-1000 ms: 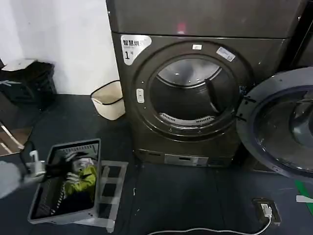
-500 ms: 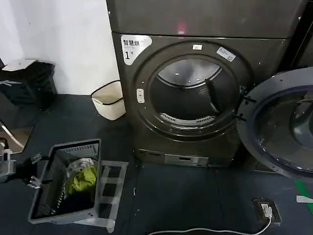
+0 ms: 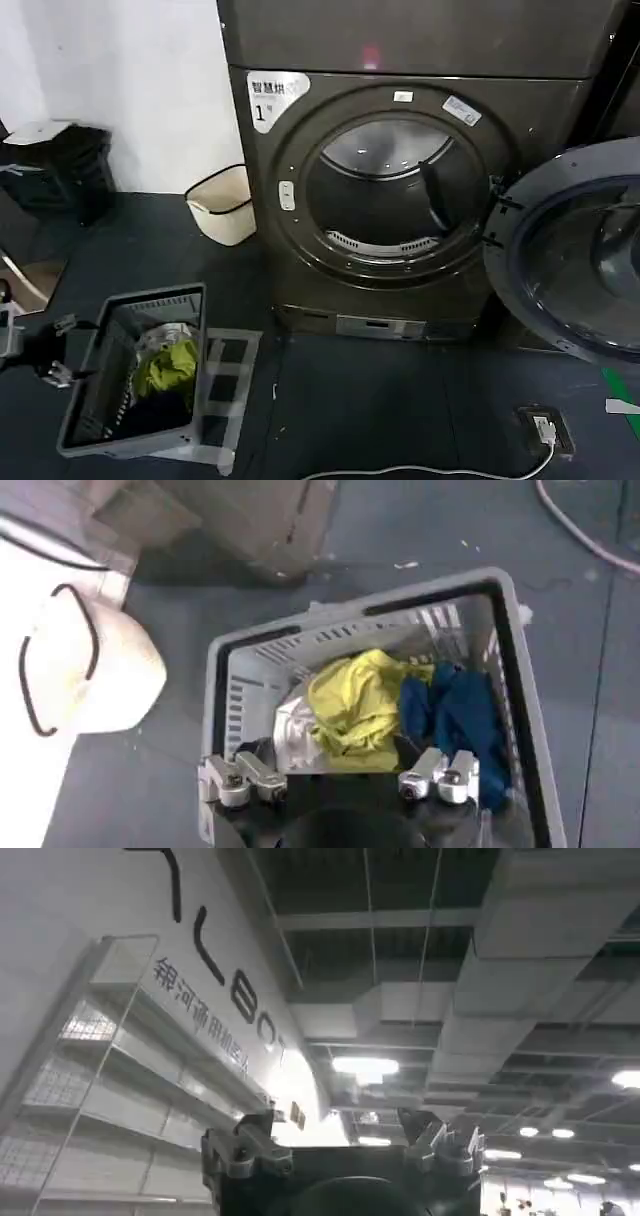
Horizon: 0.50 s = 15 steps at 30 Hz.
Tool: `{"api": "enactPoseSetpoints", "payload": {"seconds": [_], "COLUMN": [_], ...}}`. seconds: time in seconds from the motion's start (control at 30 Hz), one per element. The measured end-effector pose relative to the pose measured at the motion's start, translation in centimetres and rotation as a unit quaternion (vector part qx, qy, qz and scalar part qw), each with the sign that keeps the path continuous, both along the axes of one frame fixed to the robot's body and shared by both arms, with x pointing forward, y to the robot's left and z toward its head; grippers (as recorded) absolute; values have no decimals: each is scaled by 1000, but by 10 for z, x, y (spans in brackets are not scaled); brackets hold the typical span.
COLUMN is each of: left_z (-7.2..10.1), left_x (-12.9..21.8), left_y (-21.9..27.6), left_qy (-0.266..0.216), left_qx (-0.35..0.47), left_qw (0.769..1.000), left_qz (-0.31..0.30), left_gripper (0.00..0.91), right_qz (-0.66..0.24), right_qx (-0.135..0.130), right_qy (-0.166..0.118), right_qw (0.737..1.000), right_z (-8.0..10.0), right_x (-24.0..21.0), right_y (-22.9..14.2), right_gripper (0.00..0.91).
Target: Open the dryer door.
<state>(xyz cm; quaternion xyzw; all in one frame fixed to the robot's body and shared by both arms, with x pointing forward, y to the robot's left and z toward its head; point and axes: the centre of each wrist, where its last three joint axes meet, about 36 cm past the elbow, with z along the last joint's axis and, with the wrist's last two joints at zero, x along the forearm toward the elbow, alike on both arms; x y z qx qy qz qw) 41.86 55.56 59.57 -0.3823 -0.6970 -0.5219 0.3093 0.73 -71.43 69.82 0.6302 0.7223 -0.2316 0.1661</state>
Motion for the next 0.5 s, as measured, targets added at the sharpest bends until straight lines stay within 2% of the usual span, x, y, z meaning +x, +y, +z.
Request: {"api": "enactPoseSetpoints", "payload": {"seconds": [0.3, 0.5], "left_z": [3, -2], "left_x": [0, 4], "left_y": [4, 2], "left_qy": [4, 3], "left_qx": [19, 16], "left_qw": [1000, 1000], "left_qz": [-5, -9], "left_gripper": [907, 907], "right_qz": [-3, -5], "right_qx": [0, -1], "right_qy": [2, 5], "right_qw": [1000, 1000], "right_z": [0, -1], "right_x": [-5, -9], "right_y": [-1, 0], "right_gripper": [907, 907]}}
